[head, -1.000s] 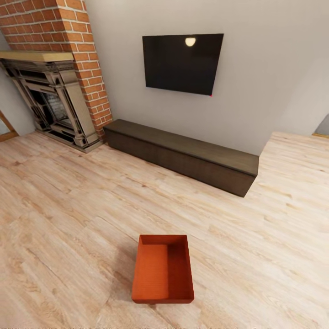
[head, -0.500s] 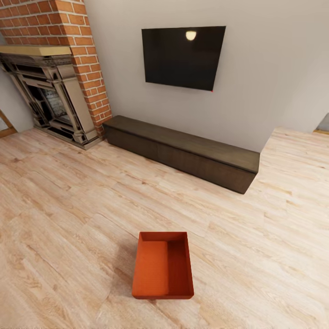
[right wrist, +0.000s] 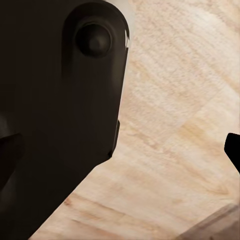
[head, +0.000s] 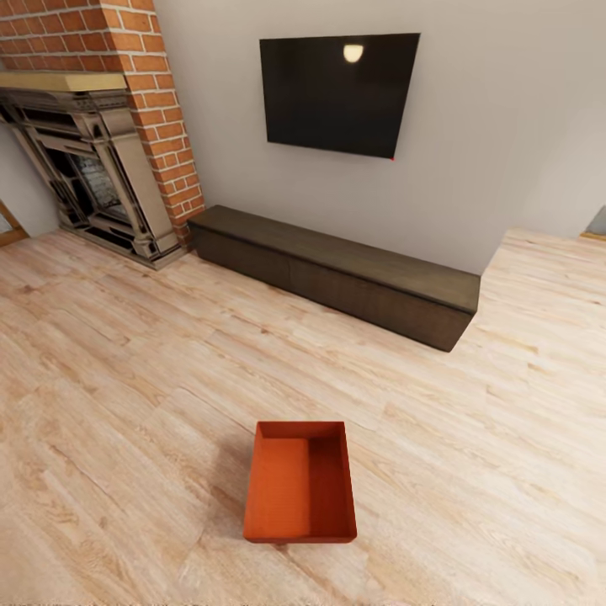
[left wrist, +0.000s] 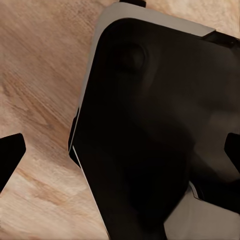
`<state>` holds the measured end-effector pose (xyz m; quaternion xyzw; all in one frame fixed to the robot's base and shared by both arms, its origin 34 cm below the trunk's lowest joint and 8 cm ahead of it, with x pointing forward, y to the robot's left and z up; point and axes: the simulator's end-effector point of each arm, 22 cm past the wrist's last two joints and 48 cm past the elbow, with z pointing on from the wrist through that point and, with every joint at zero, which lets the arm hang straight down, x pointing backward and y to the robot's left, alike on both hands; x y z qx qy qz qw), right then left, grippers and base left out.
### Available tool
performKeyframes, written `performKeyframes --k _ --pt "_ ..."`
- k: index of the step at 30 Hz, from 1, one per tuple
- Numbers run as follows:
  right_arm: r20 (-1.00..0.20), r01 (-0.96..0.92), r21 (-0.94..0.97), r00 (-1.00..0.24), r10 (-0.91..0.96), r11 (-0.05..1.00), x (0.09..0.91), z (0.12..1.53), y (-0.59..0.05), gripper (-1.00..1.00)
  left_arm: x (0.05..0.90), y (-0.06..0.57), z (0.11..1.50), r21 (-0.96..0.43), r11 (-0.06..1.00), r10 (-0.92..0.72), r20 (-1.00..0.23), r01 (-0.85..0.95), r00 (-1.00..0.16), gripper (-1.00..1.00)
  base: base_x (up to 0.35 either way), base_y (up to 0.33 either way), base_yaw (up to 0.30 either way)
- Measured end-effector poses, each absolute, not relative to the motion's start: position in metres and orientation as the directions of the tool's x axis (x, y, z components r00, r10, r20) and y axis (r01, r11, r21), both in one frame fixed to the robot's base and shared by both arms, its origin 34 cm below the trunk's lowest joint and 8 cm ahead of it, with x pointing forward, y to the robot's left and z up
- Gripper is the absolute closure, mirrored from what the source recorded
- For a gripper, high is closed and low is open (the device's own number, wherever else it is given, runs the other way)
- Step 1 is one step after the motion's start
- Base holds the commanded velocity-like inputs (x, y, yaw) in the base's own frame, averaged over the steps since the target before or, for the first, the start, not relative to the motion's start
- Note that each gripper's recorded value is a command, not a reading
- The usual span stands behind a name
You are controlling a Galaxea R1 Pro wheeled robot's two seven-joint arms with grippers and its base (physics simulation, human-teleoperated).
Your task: Move the two storage containers from the living room to the garage. In the garage, place one container on the floor and stack the other container on top of it (either order is fine).
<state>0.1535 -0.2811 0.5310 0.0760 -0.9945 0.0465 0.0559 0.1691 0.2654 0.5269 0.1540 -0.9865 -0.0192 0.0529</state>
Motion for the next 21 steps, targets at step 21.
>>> performKeyframes --k 21 --pt "0.151 -0.159 -0.086 -0.978 -0.145 0.984 0.14 0.531 -0.282 -1.0 0.155 0.265 0.526 0.064 0.952 -0.306 0.13 -0.3 -0.943 -1.0 0.0 0.0 0.0"
